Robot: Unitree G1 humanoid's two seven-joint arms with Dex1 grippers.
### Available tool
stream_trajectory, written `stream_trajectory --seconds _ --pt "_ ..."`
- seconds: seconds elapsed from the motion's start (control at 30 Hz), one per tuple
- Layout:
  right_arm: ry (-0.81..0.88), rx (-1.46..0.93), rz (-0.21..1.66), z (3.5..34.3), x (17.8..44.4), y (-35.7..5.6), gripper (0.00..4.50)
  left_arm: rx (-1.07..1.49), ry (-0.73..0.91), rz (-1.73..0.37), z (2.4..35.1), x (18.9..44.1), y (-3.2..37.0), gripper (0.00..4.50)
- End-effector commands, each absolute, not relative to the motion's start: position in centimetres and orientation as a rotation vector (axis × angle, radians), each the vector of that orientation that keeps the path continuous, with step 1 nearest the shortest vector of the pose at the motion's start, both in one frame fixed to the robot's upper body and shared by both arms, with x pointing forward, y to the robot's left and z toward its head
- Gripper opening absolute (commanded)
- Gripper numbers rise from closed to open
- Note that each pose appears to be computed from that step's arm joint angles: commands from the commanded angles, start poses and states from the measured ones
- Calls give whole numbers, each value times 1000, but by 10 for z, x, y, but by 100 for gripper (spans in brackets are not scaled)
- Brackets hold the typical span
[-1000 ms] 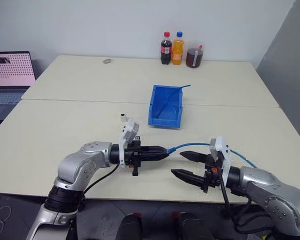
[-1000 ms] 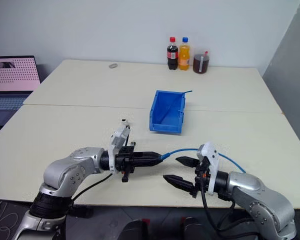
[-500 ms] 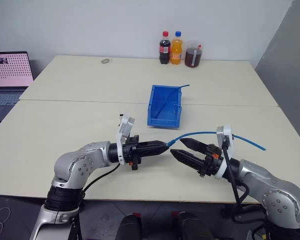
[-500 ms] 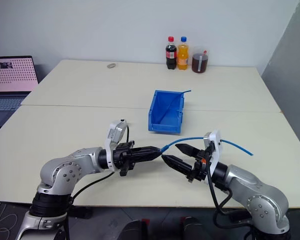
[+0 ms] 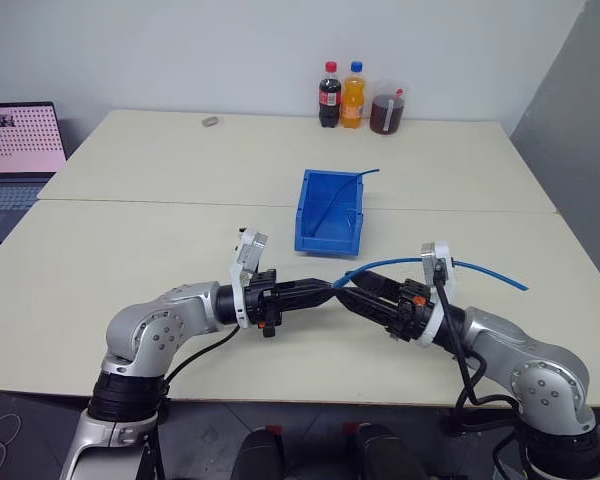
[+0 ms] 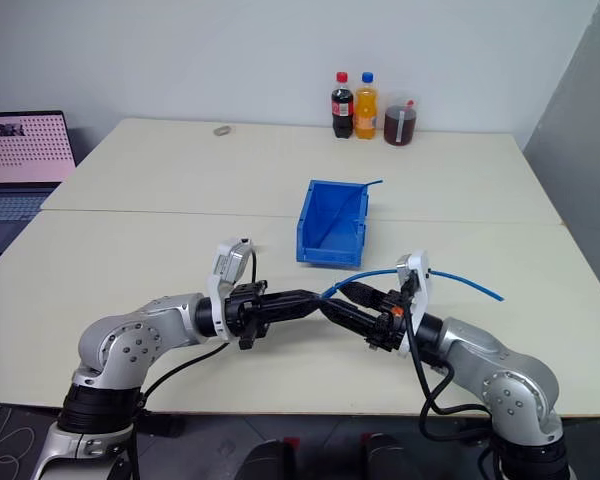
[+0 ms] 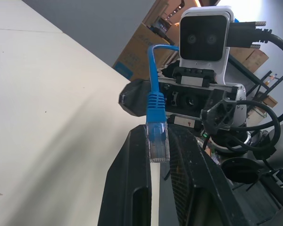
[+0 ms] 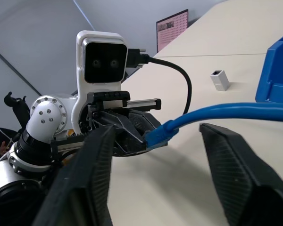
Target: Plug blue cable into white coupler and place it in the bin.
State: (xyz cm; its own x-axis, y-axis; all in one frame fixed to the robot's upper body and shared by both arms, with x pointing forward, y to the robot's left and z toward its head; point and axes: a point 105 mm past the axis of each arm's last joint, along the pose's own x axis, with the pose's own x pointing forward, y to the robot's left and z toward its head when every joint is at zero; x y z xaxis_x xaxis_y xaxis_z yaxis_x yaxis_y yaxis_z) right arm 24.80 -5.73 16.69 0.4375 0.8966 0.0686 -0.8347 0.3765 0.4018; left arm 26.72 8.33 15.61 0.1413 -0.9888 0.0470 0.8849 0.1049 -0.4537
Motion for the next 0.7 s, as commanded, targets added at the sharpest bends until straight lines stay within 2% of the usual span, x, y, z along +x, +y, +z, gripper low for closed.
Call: stream_trajectory --seconds 0.03,0.07,0.2,0.3,0.57,0.7 --pt "121 412 1165 178 245 -52 181 -420 252 -1434 169 265 85 24" --pt "121 412 1169 178 245 -52 169 -421 252 -1434 169 265 85 24" --pt "122 410 1180 179 244 -51 72 -423 254 -1435 168 264 85 24" --pt "127 405 1195 179 244 -50 23 -415 256 -1437 168 264 86 24" --pt "170 413 1276 180 234 -46 13 -368 242 -1427 166 267 89 24" --pt "185 411 1298 180 232 -44 11 -245 244 -1421 156 266 91 24"
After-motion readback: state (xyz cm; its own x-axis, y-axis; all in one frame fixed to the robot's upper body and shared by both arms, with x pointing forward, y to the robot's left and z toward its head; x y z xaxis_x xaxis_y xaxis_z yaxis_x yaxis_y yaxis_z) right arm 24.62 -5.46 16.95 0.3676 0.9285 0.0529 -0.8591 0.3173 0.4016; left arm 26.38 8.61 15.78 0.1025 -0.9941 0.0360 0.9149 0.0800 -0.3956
